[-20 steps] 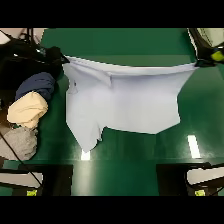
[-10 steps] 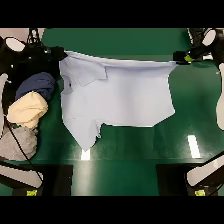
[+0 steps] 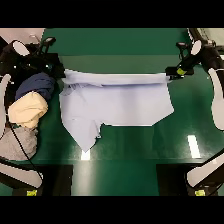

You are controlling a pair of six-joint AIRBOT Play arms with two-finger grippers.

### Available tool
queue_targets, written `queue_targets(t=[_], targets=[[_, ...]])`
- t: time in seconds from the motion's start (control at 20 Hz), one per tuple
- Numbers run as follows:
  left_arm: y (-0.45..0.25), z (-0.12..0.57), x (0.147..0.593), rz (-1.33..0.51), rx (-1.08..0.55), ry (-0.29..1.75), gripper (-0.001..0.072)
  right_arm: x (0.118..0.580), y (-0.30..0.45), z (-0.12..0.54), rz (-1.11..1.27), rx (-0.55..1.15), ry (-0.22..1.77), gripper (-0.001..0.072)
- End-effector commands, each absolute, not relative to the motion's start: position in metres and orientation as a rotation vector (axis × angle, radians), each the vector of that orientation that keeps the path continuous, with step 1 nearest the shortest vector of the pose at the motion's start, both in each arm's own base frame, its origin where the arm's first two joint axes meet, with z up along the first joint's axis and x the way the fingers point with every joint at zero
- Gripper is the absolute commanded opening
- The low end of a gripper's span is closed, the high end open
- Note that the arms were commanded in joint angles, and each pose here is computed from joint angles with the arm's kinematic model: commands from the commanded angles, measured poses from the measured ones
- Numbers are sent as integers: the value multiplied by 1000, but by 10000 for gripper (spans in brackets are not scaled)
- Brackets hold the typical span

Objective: Fold the shirts.

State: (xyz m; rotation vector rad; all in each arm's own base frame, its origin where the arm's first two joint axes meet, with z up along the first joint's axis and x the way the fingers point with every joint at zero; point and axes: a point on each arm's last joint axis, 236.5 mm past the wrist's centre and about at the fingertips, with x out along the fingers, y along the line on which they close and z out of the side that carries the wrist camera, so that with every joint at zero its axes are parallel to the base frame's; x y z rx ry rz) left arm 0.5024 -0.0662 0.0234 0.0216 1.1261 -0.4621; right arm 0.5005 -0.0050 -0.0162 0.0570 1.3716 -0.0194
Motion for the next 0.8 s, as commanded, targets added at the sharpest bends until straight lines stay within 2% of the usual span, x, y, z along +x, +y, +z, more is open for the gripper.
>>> queue_targets(t=[0.0,0.1,0.15,0.2,0.25,0.3,0.55,0.75], targets=[[-56,1,480,-460,61,1231,24,477,-1,-37,-12,52,1471,11],[-58,-13,473,-453,31,1260,27,472,6,-42,1,54,1491,15],[-58,-21,468,-443,10,1287,188,470,6,-43,4,52,1496,30],[-58,-26,463,-425,-19,1309,405,470,10,-43,11,44,1497,173],[-58,-29,460,-407,-43,1328,508,469,10,-42,11,44,1498,339],[-57,-30,457,-394,-59,1345,499,468,10,-39,12,44,1499,367],[-45,-14,422,-355,-80,1480,499,444,5,5,57,49,1507,365],[-53,1,381,-356,-198,1436,500,432,31,52,247,230,1443,365]])
